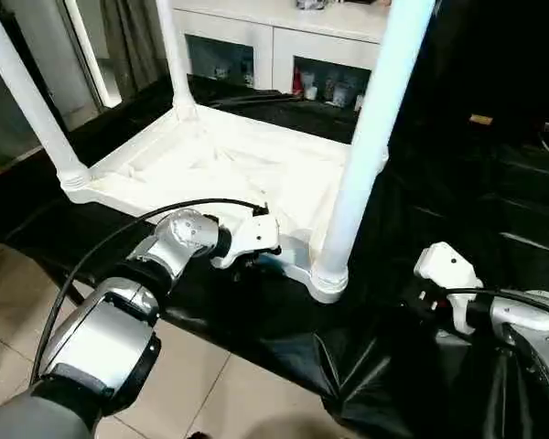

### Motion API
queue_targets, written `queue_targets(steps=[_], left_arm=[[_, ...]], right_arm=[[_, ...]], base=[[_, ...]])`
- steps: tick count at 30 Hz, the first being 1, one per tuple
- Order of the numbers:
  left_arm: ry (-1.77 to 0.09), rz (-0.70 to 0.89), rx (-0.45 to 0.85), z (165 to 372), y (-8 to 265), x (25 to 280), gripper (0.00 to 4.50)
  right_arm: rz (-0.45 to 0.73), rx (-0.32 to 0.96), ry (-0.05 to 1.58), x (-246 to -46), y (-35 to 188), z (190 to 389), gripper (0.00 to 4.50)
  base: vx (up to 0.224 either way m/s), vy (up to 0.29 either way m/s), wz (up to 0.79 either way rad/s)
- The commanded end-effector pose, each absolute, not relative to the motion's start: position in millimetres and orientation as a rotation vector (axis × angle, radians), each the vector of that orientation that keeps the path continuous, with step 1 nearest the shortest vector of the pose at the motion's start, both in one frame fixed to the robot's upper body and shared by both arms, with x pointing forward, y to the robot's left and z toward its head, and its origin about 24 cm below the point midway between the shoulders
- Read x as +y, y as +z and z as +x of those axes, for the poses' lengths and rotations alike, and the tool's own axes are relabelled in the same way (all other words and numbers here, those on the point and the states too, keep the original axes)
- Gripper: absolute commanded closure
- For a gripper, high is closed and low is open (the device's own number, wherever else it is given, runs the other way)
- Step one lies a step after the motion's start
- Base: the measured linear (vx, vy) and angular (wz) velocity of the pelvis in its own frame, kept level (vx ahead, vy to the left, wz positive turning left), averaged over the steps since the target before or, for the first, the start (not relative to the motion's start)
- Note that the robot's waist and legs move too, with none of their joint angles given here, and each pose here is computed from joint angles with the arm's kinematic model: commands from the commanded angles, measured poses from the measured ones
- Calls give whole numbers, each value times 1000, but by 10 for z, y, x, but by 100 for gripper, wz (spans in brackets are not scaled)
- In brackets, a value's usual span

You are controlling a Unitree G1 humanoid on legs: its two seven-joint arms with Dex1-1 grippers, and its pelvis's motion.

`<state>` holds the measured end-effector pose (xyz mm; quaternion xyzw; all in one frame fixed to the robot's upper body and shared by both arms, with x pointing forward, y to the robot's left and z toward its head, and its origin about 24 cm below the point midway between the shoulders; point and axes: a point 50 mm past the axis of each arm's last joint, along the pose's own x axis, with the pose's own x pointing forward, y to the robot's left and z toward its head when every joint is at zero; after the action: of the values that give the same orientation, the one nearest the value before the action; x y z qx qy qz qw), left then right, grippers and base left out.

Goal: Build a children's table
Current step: Rotate table base

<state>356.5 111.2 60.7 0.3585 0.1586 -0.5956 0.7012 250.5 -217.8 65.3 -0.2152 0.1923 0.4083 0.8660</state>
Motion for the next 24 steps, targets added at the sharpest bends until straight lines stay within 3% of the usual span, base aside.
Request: queue_targets(steps=[1,7,15,24], left_arm=[[-1339,794,397,3589,644,1122,309],[-1446,758,528,3500,537,1107,344],[-1532,666,568,3454,537,991,396],[-1389,547,525,3515,555,964,444]], right_arm=[[-463,399,846,-2193,695,2490,58],[-491,416,840,-2164,642,2504,58],[-510,411,813,-2192,656,2533,58],[-442,350,712,-2172,682,2614,58]], base=[[0,0,0],[0,0,0],[0,0,0],[0,0,0]])
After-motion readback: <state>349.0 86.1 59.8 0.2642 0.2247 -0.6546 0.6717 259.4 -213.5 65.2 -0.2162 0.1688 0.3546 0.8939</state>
